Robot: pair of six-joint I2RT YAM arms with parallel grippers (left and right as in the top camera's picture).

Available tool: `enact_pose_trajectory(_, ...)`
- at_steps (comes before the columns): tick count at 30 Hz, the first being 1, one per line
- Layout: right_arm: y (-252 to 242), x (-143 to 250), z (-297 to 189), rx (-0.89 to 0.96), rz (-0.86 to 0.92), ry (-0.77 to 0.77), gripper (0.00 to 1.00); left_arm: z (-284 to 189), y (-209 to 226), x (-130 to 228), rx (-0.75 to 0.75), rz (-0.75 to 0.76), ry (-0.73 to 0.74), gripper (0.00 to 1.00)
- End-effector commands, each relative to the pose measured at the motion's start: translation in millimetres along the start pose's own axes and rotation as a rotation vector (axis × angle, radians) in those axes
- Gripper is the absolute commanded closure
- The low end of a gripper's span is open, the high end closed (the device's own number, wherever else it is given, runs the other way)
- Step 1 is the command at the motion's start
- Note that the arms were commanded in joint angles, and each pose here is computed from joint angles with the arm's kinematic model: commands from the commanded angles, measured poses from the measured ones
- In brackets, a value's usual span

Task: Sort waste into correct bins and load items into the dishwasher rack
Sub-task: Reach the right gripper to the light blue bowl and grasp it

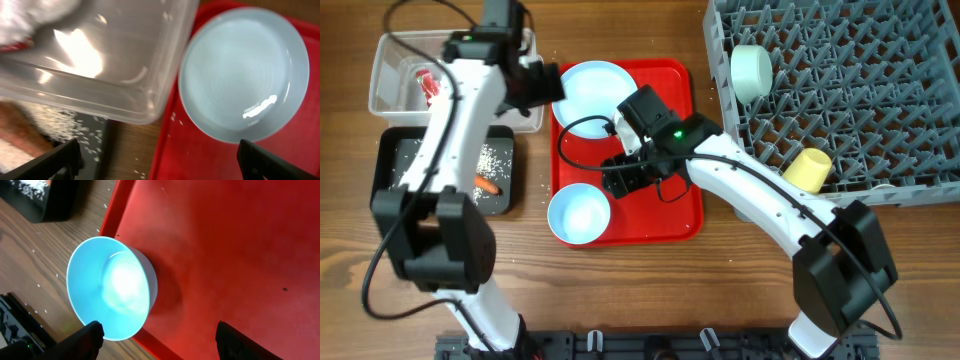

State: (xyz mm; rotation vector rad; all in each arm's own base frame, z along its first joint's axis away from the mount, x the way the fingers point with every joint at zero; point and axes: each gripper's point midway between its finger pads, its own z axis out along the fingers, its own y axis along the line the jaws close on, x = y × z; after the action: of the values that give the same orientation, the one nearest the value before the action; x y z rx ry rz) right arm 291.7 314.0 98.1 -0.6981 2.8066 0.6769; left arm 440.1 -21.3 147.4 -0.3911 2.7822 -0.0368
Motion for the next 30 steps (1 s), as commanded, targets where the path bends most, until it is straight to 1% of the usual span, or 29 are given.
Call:
enact_pose_trajectory(1, -14.0, 14.1, 32.2, 0.032, -0.017, 0.085, 0.28, -38.1, 24.6, -29.6, -0.031, -0.062, -0.142, 0.00)
enact_pose_trajectory(4, -22.5, 23.7, 46.4, 0.044, -0.117, 0.136, 0.33, -39.4, 39.4, -34.3, -0.042, -0.094, -0.151, 0.00)
enact_pose_trajectory(9, -9.6, 29.2, 58.9, 0.042, -0.258, 0.150, 0.34, -39.6, 42.5, -36.5, -0.043, -0.102, -0.157, 0.00)
enact_pose_trajectory(14, -4.4, 33.3, 63.8, 0.120, -0.332, 0.152, 0.34, -39.4, 43.0, -34.5, -0.046, -0.101, -0.149, 0.00)
enact_pose_trajectory(15, -2.8, 33.0, 64.4, 0.121, -0.338, 0.149, 0.38, -39.4, 43.0, -34.6, -0.045, -0.101, -0.150, 0.00)
enact_pose_trajectory(16, -2.0, 31.8, 64.8, 0.123, -0.340, 0.143, 0.44, -39.4, 43.0, -34.6, -0.045, -0.101, -0.150, 0.00)
enact_pose_trajectory(18, -5.8, 28.3, 65.5, 0.148, -0.341, 0.130, 0.60, -39.4, 43.0, -34.6, -0.045, -0.101, -0.150, 0.00)
enact_pose_trajectory(20, -9.2, 27.6, 67.7, 0.164, -0.336, 0.129, 0.60, -39.4, 43.1, -34.6, -0.046, -0.101, -0.150, 0.00)
enact_pose_trajectory(22, -12.2, 30.9, 71.4, 0.170, -0.332, 0.145, 0.67, -39.4, 43.1, -34.6, -0.046, -0.101, -0.150, 0.00)
enact_pose_trajectory(27, -18.7, 35.6, 79.2, 0.176, -0.325, 0.171, 0.69, -39.4, 43.0, -34.6, -0.045, -0.101, -0.150, 0.00)
enact_pose_trajectory(30, -26.3, 38.7, 78.9, 0.184, -0.304, 0.191, 0.79, -39.4, 43.1, -34.6, -0.045, -0.101, -0.149, 0.00)
